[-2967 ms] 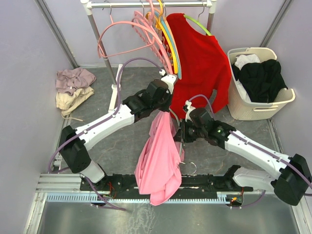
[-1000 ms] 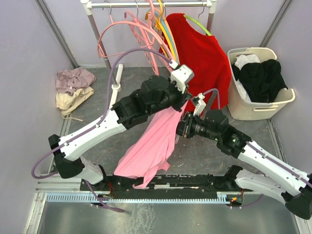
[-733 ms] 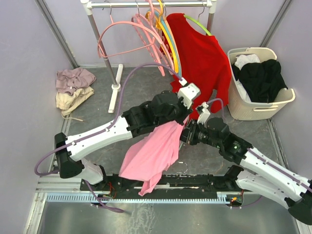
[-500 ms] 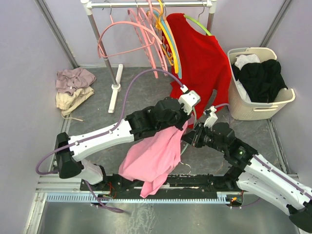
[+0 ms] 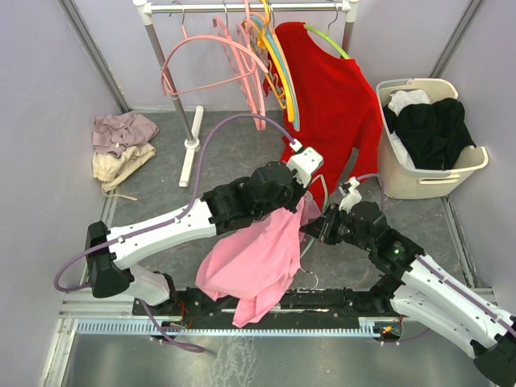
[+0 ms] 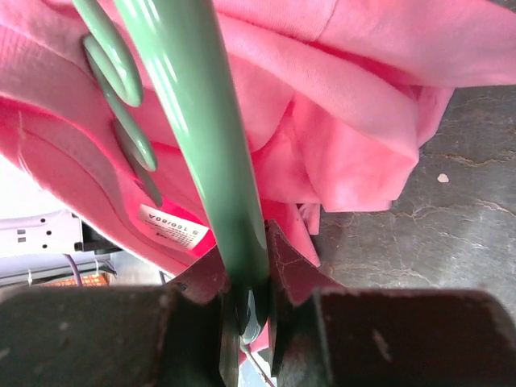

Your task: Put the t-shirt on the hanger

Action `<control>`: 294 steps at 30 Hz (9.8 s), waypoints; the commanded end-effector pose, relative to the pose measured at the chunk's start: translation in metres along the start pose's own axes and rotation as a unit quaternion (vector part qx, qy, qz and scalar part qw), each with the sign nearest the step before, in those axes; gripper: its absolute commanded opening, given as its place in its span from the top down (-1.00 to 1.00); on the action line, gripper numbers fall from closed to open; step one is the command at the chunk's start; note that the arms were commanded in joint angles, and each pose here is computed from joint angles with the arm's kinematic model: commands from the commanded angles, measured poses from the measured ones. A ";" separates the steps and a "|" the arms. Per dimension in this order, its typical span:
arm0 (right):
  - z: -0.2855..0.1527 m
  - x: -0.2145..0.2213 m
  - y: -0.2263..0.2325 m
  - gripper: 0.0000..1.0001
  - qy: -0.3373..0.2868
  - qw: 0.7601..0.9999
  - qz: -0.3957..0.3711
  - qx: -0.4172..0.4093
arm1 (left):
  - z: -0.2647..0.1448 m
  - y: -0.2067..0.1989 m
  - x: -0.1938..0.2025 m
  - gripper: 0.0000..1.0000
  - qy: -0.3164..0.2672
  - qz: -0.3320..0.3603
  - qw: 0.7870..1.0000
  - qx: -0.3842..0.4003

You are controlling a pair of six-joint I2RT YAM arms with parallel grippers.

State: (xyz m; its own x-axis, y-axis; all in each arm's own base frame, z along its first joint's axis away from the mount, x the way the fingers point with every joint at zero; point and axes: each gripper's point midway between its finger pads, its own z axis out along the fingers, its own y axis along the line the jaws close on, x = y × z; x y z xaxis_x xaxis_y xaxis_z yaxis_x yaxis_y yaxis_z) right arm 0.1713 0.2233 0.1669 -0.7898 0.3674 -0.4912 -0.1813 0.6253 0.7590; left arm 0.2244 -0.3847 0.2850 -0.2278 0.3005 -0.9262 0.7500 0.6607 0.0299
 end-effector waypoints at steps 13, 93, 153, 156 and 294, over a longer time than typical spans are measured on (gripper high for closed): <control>-0.021 0.009 0.036 0.97 0.049 0.994 -0.058 -0.074 | 0.034 0.041 -0.054 0.95 -0.067 -0.020 0.996 -0.056; -0.034 -0.061 0.059 0.98 -0.069 0.995 -0.048 -0.049 | -0.040 -0.029 -0.038 0.95 -0.055 -0.027 0.997 0.044; 0.002 -0.009 0.091 0.98 0.076 0.991 -0.070 -0.084 | -0.022 -0.024 -0.122 0.94 -0.139 -0.034 0.987 0.067; -0.001 -0.021 0.098 0.98 0.056 0.993 -0.072 -0.080 | -0.020 -0.024 -0.110 0.92 -0.122 -0.030 0.990 0.065; -0.240 -0.177 0.131 0.97 -0.311 0.950 -0.009 0.028 | -0.060 0.041 0.090 0.46 -0.191 -0.140 0.971 -0.044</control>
State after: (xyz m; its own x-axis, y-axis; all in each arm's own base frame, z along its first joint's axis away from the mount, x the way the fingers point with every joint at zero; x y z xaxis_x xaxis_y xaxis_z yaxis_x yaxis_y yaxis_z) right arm 0.1493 0.0702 0.4084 -0.3484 0.5730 -0.7418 -0.0633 0.7752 0.6285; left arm 0.1734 -0.2997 0.1940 -0.2585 -0.0892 -0.9619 0.7097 0.6580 -0.2517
